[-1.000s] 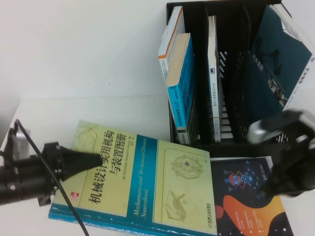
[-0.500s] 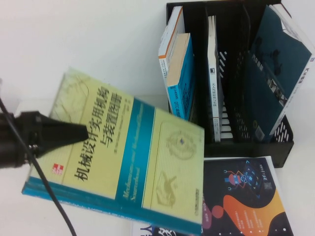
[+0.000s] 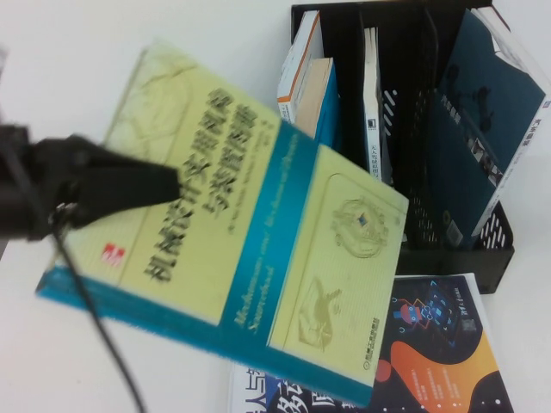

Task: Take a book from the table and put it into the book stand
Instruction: Pick up the book with your left arm, then place the book on the book shelf

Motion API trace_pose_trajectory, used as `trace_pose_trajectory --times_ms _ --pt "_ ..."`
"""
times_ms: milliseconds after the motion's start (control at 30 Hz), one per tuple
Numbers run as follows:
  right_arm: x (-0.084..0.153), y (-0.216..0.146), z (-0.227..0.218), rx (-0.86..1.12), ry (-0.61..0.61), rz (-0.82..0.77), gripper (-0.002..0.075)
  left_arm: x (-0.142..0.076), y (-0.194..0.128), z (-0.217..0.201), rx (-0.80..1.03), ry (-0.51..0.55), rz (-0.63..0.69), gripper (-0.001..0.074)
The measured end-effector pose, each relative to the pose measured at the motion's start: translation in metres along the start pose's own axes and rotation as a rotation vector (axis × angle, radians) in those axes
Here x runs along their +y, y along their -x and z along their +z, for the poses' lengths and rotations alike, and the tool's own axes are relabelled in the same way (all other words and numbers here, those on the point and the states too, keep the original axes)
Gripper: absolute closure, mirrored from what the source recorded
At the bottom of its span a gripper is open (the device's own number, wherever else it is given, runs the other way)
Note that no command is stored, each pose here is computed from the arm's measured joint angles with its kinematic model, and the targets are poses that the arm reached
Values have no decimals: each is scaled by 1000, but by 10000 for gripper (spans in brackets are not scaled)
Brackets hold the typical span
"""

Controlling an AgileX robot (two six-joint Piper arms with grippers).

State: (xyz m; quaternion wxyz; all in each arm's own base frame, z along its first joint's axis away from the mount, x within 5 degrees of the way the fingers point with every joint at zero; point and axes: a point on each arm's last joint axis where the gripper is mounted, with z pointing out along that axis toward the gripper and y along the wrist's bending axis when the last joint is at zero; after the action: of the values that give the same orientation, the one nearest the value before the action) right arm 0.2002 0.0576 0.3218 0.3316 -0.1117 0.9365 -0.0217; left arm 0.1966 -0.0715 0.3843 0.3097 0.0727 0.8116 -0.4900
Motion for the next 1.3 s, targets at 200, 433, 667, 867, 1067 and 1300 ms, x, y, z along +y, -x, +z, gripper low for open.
trace_pose_trajectory --times_ms 200,433,667,867,1067,1300 --pt "6 7 -1 -80 72 20 718 -34 26 1 -9 71 109 540" --pt "-1 22 -14 -133 18 41 718 -68 75 24 -45 1 137 540" --pt "-25 48 -52 -220 -183 134 718 -75 113 85 -13 12 93 540" --pt "-30 57 -68 -262 -201 177 718 -65 138 118 -11 145 57 540" --pt "-27 56 -67 -243 -169 208 718 -63 151 131 -43 259 55 540" --pt "-23 55 -66 -227 -120 238 718 -81 145 154 -91 300 77 540"
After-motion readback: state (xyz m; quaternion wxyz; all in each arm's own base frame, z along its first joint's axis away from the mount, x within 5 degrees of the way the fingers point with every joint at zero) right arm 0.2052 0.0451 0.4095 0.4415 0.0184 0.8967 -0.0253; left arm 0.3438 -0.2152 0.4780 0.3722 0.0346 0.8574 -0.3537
